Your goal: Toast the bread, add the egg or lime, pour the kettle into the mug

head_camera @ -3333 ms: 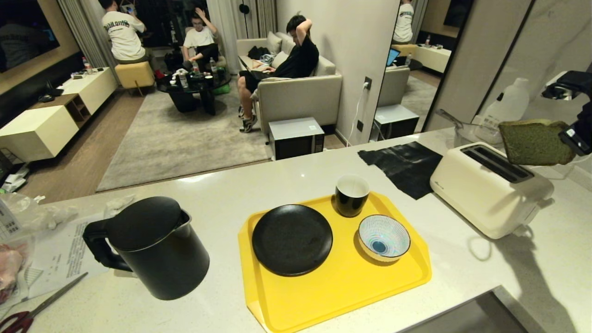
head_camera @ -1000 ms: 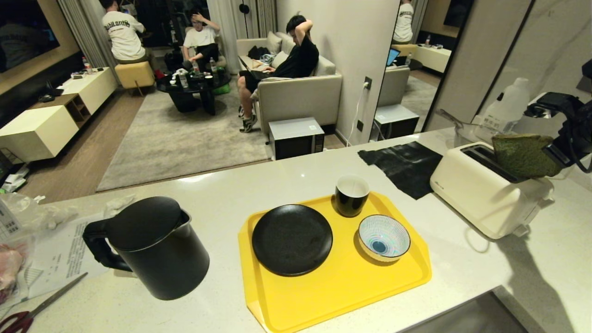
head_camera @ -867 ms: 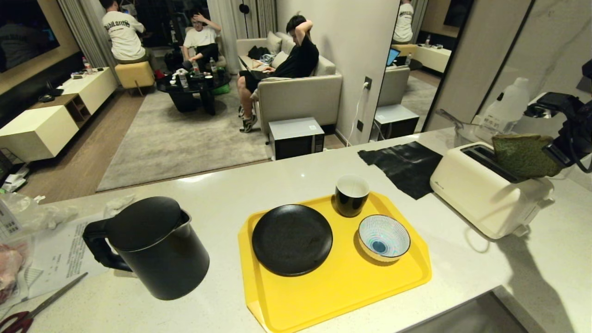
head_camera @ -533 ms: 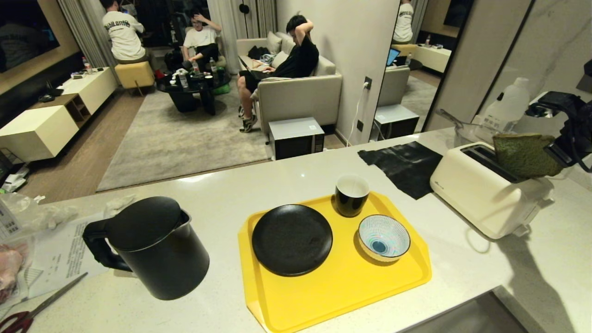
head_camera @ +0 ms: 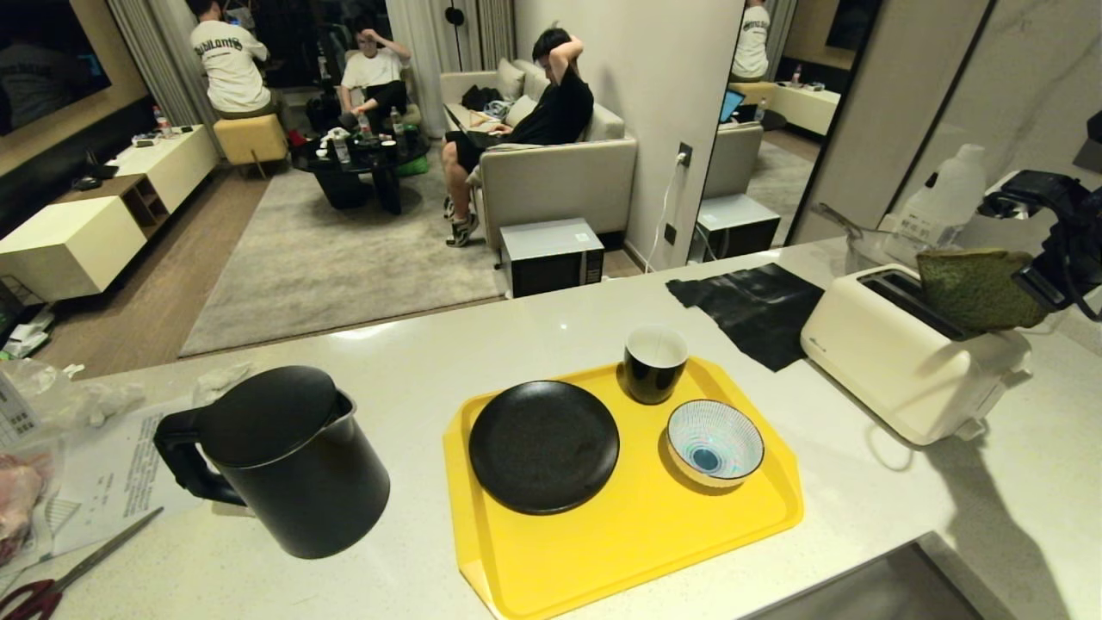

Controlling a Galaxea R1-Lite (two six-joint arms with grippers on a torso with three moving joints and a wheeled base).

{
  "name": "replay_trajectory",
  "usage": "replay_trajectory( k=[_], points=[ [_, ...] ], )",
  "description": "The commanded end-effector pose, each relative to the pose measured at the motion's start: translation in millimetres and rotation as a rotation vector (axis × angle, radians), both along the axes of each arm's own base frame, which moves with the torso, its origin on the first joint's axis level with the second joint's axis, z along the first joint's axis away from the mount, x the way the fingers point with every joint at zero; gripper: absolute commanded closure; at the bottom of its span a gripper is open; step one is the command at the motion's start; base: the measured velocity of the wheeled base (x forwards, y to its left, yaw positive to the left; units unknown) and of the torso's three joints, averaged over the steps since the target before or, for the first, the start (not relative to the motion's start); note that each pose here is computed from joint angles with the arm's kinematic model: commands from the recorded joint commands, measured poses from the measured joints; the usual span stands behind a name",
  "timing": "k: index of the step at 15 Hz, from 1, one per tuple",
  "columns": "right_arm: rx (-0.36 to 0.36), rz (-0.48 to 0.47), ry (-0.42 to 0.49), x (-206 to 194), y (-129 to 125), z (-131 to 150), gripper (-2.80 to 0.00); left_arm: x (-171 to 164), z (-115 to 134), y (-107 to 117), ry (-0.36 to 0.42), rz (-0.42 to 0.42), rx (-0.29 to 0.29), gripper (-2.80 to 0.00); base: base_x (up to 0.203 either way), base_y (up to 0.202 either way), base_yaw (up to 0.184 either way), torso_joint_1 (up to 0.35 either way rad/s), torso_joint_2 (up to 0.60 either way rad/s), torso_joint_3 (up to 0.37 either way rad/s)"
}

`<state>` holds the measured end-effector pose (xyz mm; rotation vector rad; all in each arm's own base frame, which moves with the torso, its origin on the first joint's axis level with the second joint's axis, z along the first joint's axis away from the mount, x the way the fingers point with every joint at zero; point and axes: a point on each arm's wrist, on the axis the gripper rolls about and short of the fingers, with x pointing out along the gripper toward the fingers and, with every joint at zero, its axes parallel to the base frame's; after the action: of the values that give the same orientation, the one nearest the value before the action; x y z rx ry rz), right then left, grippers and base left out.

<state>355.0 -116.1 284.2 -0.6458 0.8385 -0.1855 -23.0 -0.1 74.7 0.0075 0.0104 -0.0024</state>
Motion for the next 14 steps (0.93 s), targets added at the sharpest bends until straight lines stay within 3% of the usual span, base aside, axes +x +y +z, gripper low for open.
replay_trajectory(
  k=[1, 11, 14],
  points=[
    [-0.002, 0.002, 0.008, 0.6, -0.2, -1.4, -2.80, -0.3, 0.3, 0.0, -0.004, -0.001, 0.000, 0.00, 0.000, 0.000, 0.000, 0.000, 0.00, 0.000],
    [0.007, 0.005, -0.001, 1.0, -0.1, -1.1, -2.80, -0.3, 0.3, 0.0, -0.004, -0.001, 0.001, 0.00, 0.000, 0.000, 0.000, 0.000, 0.00, 0.000],
    [0.020, 0.004, -0.076, 6.6, -0.8, 2.6, -2.80, -0.3, 0.3, 0.0, -0.004, -0.001, 0.002, 0.00, 0.000, 0.000, 0.000, 0.000, 0.00, 0.000]
  ],
)
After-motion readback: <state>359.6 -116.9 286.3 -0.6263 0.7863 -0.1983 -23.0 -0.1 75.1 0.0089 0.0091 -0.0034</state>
